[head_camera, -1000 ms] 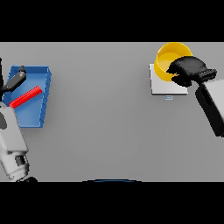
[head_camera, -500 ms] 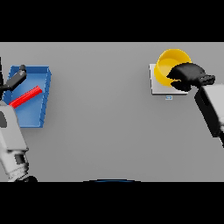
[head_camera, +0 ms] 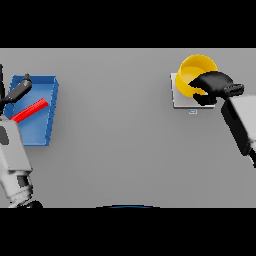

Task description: Pick up the red beaker and tilt it to pour out 1 green nut into yellow bowl. Pick up the yellow bowl and place it on the metallic measuring scale.

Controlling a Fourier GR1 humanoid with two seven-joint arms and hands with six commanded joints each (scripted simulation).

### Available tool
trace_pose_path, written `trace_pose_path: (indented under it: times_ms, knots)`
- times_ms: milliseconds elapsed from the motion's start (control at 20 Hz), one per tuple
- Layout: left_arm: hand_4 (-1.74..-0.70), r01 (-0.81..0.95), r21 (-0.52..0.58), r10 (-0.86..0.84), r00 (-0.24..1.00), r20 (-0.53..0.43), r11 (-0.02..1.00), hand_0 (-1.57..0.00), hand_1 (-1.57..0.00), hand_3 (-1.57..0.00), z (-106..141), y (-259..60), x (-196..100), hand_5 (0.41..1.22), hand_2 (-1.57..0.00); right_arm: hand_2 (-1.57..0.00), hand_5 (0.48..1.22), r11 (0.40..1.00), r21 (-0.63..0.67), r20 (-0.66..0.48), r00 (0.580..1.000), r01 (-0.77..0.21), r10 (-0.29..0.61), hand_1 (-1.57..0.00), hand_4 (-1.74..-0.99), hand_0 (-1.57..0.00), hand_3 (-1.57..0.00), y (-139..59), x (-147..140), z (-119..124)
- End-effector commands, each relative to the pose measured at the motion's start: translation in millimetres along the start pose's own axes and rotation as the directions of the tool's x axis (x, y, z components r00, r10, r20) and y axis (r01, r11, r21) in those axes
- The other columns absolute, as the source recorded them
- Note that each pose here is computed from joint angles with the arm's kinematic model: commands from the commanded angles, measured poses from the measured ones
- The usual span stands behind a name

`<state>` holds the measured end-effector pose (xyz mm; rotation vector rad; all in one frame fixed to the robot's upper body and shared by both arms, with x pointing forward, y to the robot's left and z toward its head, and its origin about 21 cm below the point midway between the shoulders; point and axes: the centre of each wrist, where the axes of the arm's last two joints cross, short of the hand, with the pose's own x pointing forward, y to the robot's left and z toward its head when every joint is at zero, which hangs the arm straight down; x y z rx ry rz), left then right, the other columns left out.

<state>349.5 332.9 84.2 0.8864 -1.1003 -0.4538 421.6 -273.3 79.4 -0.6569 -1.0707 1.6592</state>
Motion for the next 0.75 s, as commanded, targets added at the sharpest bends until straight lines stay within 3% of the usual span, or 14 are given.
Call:
trace_pose_path:
  times_ms: [0,150,300,700]
  knots:
    - [-0.72,0.002,0.005,-0.002,1.000,0.004,1.000,0.00,0.00,0.00,0.0,-0.3,-1.7,0.663,0.00,-0.55,0.955,1.000,0.007,0.012,1.000,-0.007,0.007,-0.45,-1.579,-0.51,-0.60,-1.4,0.6,-0.6]
    - [-0.72,0.001,-0.004,-0.001,1.000,-0.003,1.000,0.00,0.00,0.00,-1.3,-2.0,0.3,0.663,0.00,-0.30,0.891,1.000,0.008,0.030,0.999,-0.028,0.027,-0.23,-1.554,-0.26,-0.46,-0.8,-0.8,-0.2]
    - [-0.72,-0.001,-0.003,0.001,1.000,-0.008,1.000,0.00,0.00,0.00,-4.5,-1.8,0.8,0.664,0.00,-0.16,0.838,1.000,0.001,0.057,0.998,-0.017,0.017,-0.12,-1.542,-0.13,-0.36,0.5,-3.3,0.3]
    - [-0.73,0.001,0.003,-0.001,1.000,-0.003,1.000,0.00,0.00,0.00,-1.7,-0.2,1.9,0.665,0.00,-0.03,0.738,1.000,0.022,-0.008,1.000,0.014,-0.014,-0.02,-1.478,-0.02,-0.15,1.8,-3.7,-1.3]
